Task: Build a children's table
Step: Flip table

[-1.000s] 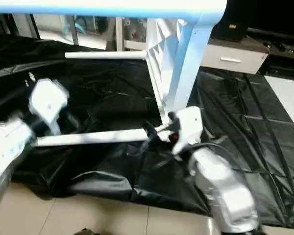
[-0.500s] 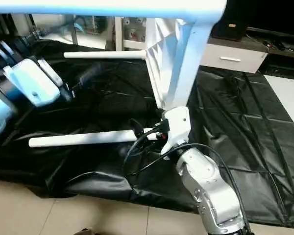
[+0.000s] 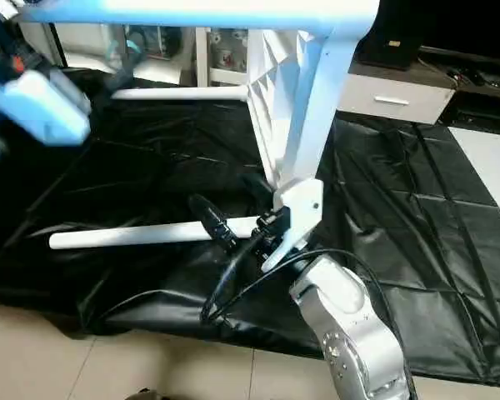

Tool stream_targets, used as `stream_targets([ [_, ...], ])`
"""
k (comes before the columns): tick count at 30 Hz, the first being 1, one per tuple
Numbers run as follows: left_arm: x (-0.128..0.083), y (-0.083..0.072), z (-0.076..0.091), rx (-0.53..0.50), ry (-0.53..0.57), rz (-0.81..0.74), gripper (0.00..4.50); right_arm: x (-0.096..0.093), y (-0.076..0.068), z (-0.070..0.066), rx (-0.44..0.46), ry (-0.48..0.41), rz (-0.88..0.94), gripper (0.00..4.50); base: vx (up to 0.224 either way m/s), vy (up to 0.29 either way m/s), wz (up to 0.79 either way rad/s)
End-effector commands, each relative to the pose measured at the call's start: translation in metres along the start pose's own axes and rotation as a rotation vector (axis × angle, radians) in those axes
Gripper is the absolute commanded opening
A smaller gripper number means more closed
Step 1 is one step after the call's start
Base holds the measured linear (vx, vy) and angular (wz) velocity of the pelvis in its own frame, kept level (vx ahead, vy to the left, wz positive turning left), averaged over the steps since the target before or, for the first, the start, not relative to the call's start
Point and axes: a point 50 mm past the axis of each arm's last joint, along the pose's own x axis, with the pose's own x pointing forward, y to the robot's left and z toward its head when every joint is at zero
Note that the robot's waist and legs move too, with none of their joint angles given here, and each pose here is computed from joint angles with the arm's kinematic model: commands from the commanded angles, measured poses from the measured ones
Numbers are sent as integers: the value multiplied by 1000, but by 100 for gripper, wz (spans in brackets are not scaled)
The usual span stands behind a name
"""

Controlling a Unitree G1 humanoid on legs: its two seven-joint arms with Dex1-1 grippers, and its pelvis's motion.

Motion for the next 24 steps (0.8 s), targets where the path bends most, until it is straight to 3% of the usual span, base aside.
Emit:
stream_targets([
  [1, 0, -2, -6, 47, 23, -40, 450, -1, 0, 7, -24, -35, 6, 444, 0, 0, 0],
  [13, 3, 16, -20, 135, 77, 54, 450, -2, -1, 7, -75, -25, -5, 444, 0, 0, 0],
  [18, 2, 23, -22, 105, 84, 110, 404, -2, -1, 6, -81, -22, -6, 450, 0, 0, 0],
  [24, 1, 21, -22, 72, 87, 125, 360, -2, -1, 7, -83, -28, 3, 450, 0, 0, 0],
])
